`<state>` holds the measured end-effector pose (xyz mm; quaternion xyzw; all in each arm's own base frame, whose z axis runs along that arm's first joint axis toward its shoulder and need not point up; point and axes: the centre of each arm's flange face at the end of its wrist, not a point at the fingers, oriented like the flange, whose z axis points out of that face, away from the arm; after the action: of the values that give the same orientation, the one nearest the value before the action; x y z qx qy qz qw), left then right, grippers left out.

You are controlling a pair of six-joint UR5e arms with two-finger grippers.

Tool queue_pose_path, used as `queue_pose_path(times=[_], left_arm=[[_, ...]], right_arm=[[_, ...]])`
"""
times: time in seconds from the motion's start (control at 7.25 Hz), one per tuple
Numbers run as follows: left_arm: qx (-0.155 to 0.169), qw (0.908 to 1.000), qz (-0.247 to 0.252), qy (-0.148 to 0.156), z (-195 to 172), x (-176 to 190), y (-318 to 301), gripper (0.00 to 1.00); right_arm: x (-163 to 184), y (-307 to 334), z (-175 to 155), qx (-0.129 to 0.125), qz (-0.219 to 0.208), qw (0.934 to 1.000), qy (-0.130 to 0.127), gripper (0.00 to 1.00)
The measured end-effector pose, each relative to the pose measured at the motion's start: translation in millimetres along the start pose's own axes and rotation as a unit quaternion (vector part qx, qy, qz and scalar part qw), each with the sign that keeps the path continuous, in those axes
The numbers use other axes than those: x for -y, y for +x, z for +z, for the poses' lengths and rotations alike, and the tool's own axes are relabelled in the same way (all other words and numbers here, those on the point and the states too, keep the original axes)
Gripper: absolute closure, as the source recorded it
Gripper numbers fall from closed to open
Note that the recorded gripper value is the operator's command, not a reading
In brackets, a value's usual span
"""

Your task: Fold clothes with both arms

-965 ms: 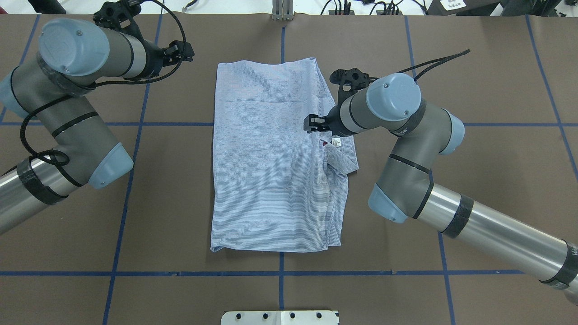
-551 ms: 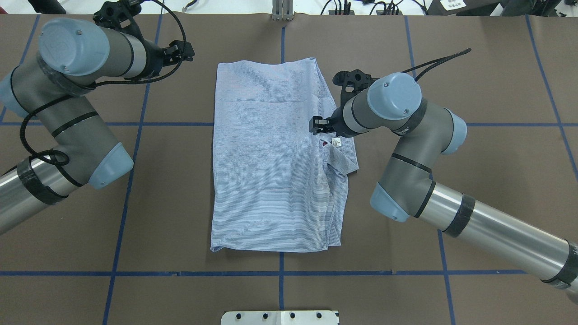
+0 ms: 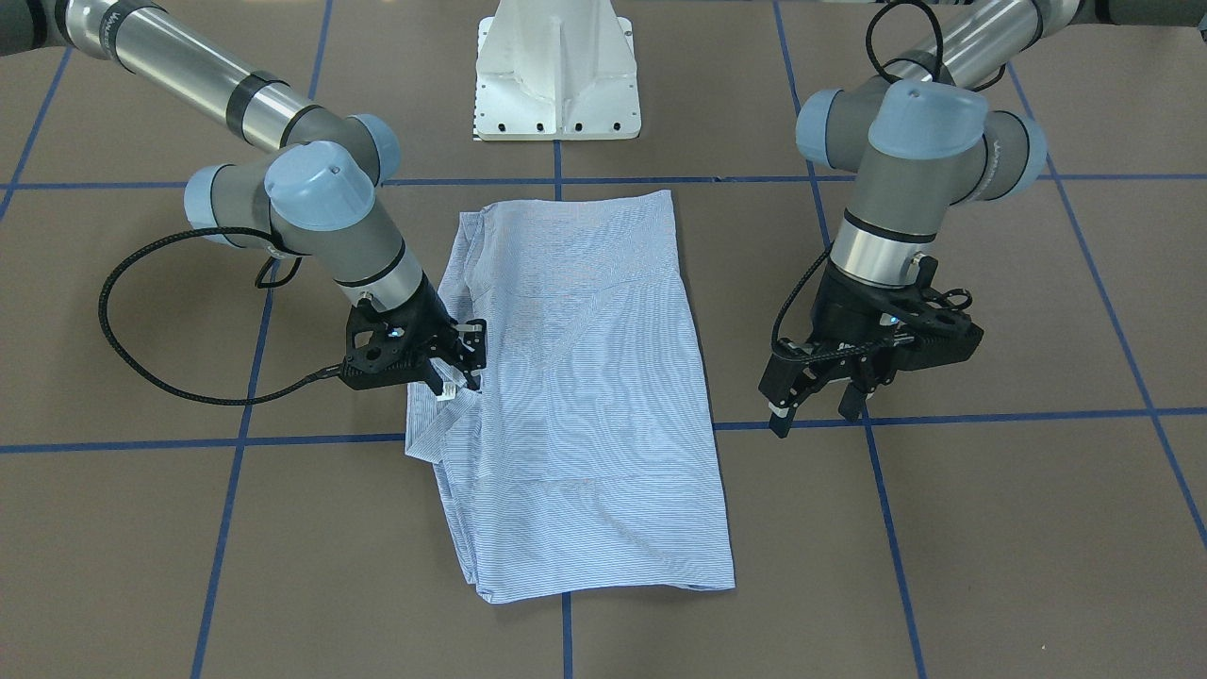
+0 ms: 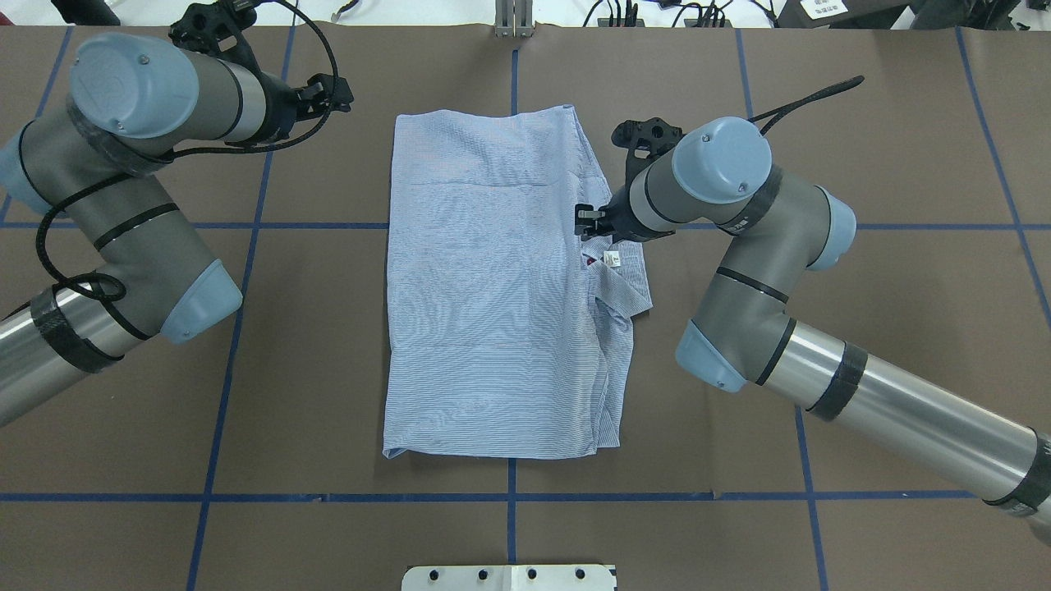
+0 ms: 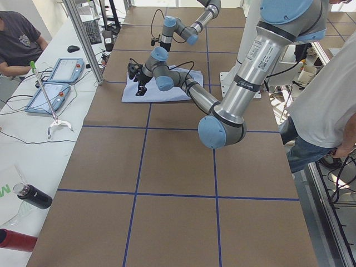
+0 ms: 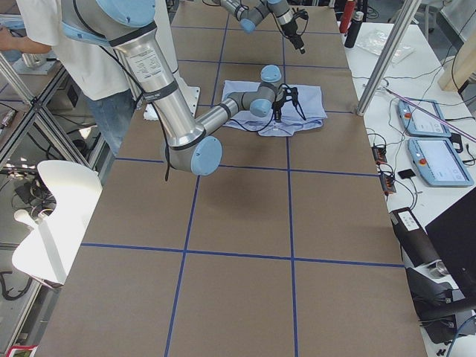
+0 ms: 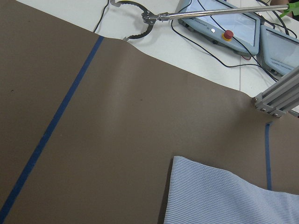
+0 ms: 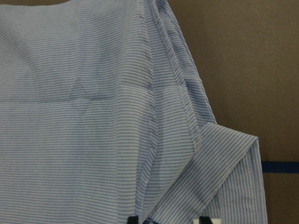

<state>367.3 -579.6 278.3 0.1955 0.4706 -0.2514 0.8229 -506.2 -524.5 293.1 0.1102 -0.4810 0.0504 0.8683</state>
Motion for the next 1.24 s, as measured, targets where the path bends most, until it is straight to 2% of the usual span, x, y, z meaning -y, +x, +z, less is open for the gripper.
queue_pose_path(times=[0.69,0.97,1.1,1.24], left_arm=[[0.001,1.0,0.0,0.0,0,1,-1,0.0],[0.001,1.0,0.0,0.001,0,1,-1,0.0],[0.0,1.0,-0.001,0.001,0,1,-1,0.0],[0.0,1.0,-0.001,0.001,0,1,-1,0.0]], right_arm=[[13,-21,23,-0.012,-0.01,0.9999,-0.005,0.49],[19,-17,11,-0.003,-0.012,0.9999,-0.009,0.5],[19,-9,5,0.0,-0.01,0.9998,-0.015,0.6],[16,-2,4,0.0,-0.009,0.9998,-0.02,0.64]])
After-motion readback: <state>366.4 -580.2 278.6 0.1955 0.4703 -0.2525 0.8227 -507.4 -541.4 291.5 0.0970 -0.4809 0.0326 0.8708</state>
